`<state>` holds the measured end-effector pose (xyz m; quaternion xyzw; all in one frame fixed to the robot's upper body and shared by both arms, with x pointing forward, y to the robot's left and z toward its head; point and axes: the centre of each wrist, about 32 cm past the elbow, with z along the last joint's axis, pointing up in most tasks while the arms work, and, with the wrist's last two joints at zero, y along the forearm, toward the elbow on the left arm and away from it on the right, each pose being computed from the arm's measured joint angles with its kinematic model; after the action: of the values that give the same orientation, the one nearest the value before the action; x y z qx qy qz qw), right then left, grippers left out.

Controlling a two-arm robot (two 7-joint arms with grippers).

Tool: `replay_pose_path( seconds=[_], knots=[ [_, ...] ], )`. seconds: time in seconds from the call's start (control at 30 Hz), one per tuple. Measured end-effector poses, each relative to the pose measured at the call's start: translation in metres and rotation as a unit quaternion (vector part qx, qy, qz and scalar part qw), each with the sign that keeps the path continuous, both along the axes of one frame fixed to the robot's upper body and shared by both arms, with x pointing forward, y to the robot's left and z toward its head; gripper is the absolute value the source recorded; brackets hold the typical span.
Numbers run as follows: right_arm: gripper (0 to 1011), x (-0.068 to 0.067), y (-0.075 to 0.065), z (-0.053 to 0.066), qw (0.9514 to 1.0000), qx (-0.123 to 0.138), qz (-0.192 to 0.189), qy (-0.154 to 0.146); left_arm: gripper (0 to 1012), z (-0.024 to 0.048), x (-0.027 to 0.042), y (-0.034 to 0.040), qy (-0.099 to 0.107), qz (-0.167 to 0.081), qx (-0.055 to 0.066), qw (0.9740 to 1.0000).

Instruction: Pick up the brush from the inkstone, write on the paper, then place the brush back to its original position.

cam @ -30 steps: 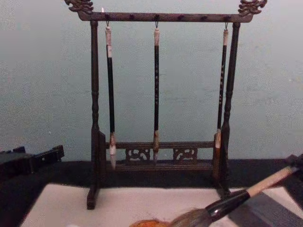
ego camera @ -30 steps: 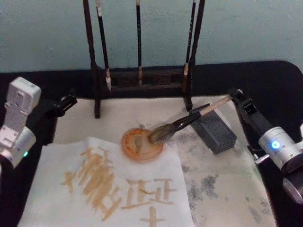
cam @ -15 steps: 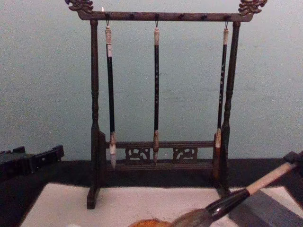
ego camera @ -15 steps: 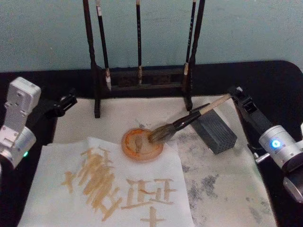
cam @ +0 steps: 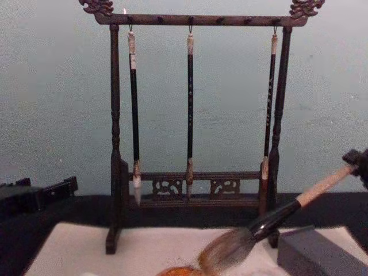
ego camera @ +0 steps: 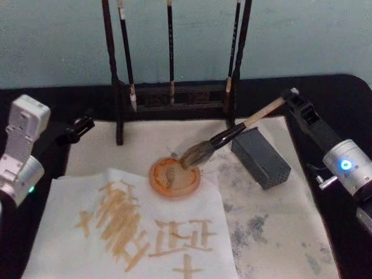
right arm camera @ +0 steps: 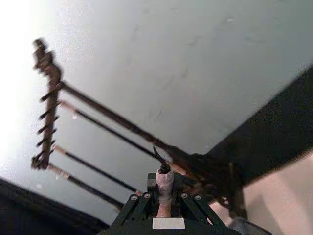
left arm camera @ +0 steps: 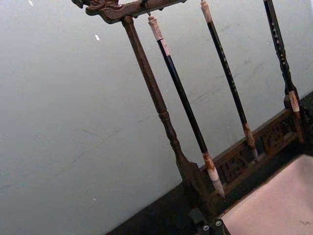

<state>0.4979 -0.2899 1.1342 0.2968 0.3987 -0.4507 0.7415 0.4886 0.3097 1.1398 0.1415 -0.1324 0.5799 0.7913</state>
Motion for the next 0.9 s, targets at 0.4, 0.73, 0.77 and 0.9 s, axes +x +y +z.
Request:
replay_pose_path(
  seconds=[0.4, 0.73, 0.77, 0.9],
  knots=[
    [172, -0.011, 0.004, 0.050, 0.9861, -0.126, 0.062, -0.090, 1002, 0.0000, 0.0000, 0.0000, 0.000, 0.000, 0.000, 1.0000],
    [172, -0.022, 0.021, 0.087, 0.9542, -0.206, 0.138, -0.168, 1002, 0.0000, 0.0000, 0.0000, 0.000, 0.000, 0.000, 1.0000],
    [172, -0.023, 0.022, 0.089, 0.9510, -0.211, 0.144, -0.174, 1002, 0.0000, 0.0000, 0.0000, 0.000, 0.000, 0.000, 1.0000],
    [172, -0.028, 0.032, 0.097, 0.9341, -0.239, 0.174, -0.201, 1002, 0.0000, 0.0000, 0.0000, 0.000, 0.000, 0.000, 1.0000]
  ],
)
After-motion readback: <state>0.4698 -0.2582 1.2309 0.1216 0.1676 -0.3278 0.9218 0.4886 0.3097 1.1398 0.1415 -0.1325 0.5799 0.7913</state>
